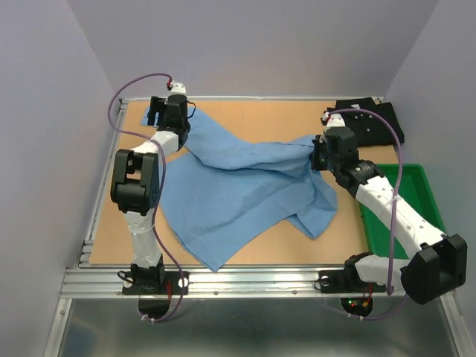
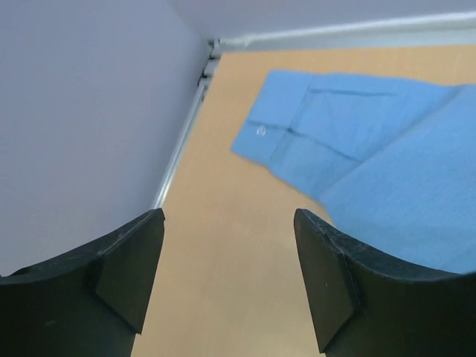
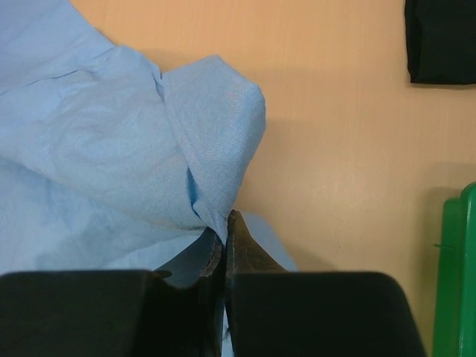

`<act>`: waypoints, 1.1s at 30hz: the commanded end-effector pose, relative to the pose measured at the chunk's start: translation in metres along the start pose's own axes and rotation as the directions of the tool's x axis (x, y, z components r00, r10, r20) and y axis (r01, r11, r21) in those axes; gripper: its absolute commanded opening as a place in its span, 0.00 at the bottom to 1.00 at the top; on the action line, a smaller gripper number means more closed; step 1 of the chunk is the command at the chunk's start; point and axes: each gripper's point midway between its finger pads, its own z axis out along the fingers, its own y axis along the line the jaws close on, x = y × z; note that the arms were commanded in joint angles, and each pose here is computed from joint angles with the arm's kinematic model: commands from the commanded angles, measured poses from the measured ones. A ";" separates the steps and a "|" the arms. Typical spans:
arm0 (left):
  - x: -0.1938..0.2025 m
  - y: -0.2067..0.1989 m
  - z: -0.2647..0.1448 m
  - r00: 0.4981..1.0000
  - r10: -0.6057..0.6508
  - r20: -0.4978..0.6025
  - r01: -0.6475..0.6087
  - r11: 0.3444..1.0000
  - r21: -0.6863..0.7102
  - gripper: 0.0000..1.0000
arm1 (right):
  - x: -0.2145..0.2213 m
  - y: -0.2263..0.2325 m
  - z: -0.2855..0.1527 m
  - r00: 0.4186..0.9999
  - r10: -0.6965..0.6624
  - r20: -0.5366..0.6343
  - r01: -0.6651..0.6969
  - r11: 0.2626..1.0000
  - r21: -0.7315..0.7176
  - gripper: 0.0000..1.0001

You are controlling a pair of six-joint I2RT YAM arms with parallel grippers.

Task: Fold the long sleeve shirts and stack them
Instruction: Flatten the shirt out

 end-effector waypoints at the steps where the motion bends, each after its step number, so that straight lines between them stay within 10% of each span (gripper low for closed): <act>1: -0.004 0.056 0.000 0.933 -0.347 -0.094 0.332 0.932 -0.146 0.82 | -0.015 0.002 -0.001 0.999 0.005 0.053 -0.005 1.000 -0.013 0.01; 14: 0.099 -0.028 -0.151 0.660 -0.487 -0.572 0.673 0.722 0.162 0.82 | -0.013 -0.005 0.031 0.996 0.091 0.004 -0.091 0.992 0.083 0.01; 25: 0.168 -0.055 -0.175 0.617 -0.357 -0.702 0.616 0.774 0.147 0.81 | -0.046 -0.098 0.072 0.902 0.420 0.102 -0.431 0.855 0.288 0.04; 33: 0.188 -0.061 -0.176 0.611 -0.276 -0.742 0.569 0.805 0.169 0.80 | -0.029 -0.108 0.077 0.896 0.443 -0.005 -0.430 0.871 0.236 0.42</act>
